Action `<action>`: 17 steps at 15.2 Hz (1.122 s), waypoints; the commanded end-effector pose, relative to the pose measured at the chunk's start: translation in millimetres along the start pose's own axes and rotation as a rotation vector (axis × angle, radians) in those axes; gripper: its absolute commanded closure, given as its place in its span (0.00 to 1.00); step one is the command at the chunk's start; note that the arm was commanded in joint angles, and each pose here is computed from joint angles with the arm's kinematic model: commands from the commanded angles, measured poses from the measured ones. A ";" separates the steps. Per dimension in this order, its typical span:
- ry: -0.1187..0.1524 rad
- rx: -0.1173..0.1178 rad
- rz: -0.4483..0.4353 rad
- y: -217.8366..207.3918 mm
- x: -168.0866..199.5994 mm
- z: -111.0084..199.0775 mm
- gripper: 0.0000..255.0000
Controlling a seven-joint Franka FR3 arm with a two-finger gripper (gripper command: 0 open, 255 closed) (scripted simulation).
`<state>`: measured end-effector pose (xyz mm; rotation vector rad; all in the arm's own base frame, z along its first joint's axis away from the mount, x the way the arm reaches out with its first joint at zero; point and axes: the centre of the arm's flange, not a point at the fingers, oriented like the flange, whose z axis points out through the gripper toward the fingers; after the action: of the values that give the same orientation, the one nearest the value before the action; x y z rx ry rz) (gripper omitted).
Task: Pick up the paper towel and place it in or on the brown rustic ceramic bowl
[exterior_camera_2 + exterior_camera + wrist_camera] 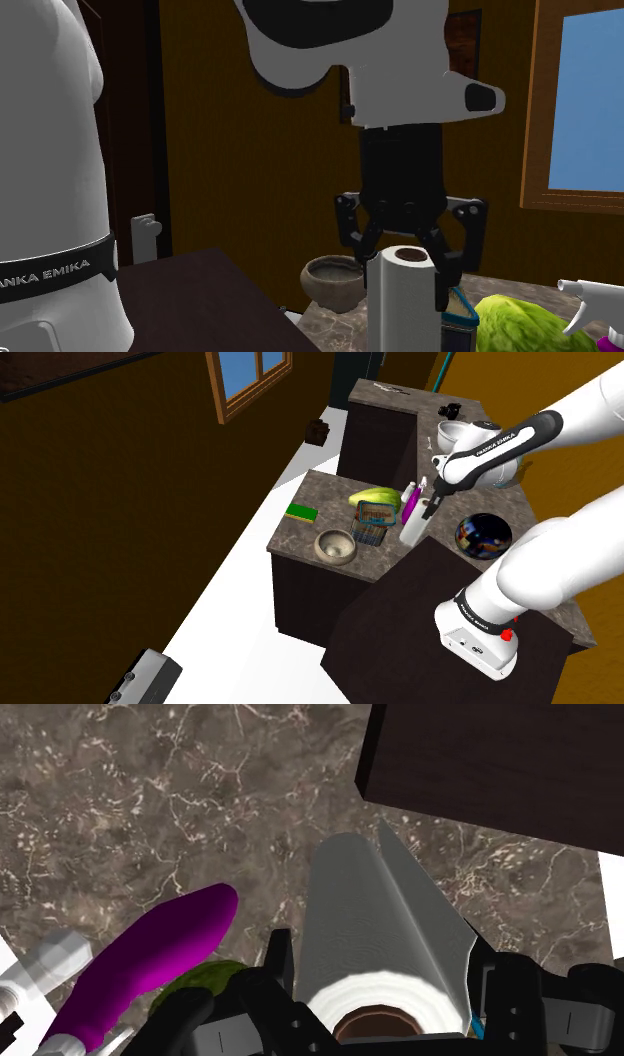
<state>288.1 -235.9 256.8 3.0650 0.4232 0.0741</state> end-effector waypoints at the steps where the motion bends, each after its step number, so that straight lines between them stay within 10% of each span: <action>1: -0.001 0.000 0.000 1.4 -0.7 -10.7 1.00; 17: -0.001 0.000 0.000 5.9 2.8 -95.0 1.00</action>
<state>288.0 -236.6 348.1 3.0641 0.4231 0.0733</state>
